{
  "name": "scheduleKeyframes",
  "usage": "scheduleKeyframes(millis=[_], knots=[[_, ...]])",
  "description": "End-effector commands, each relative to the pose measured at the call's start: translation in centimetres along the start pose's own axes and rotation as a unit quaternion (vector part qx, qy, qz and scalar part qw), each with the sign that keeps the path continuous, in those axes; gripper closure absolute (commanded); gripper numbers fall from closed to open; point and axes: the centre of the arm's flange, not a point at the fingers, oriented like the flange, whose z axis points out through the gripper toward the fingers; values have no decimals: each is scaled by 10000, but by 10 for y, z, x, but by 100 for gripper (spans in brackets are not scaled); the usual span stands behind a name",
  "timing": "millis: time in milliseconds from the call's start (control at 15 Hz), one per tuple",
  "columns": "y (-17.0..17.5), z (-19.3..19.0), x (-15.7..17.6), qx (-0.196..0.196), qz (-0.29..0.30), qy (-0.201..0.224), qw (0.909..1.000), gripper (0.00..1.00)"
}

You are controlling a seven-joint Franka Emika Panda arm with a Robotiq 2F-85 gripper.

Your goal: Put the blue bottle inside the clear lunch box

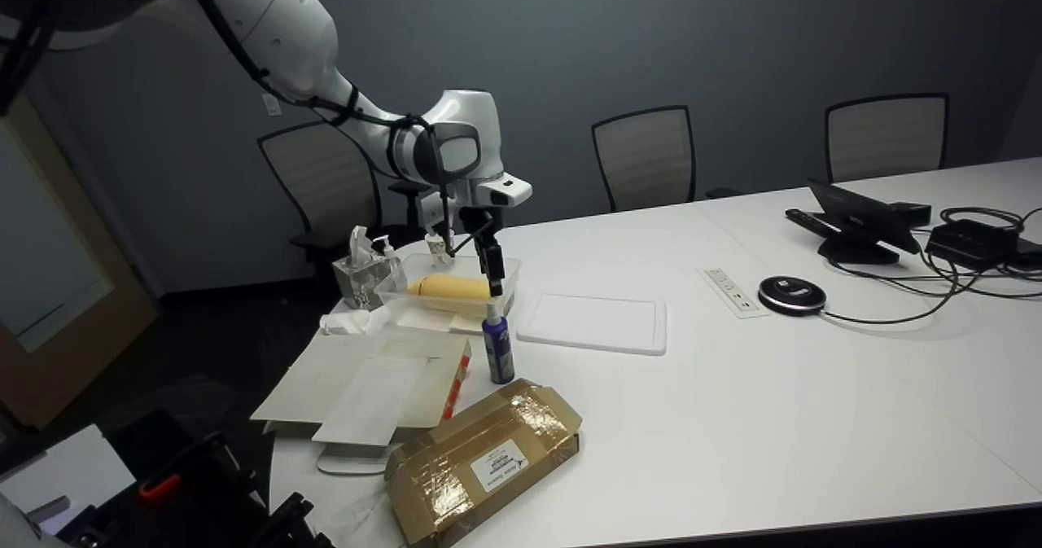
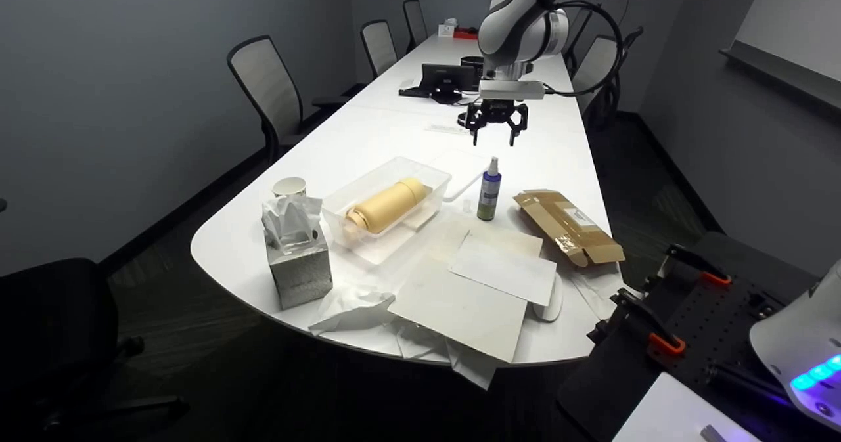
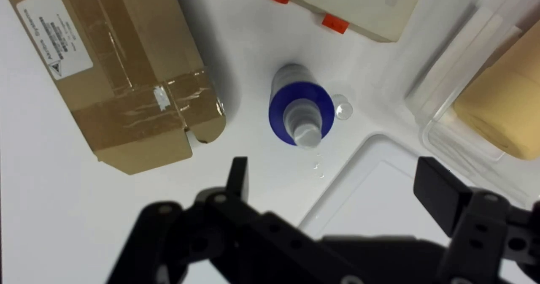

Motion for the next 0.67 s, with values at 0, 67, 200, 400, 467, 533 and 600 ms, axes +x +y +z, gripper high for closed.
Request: scheduleKeyframes(millis=[0,67,200,400,467,533,600], knots=[[2,18,-13,52,226,54,9997,0],[4,23,-13,66,245,86,9996,0],[6,32,-13,77,261,94,9996,0],[4,41,-12,107,273,101,9995,0],[4,43,-11,126,269,82,9995,0],[3,44,-10,129,267,58,9995,0],[4,45,-11,124,265,34,9996,0]])
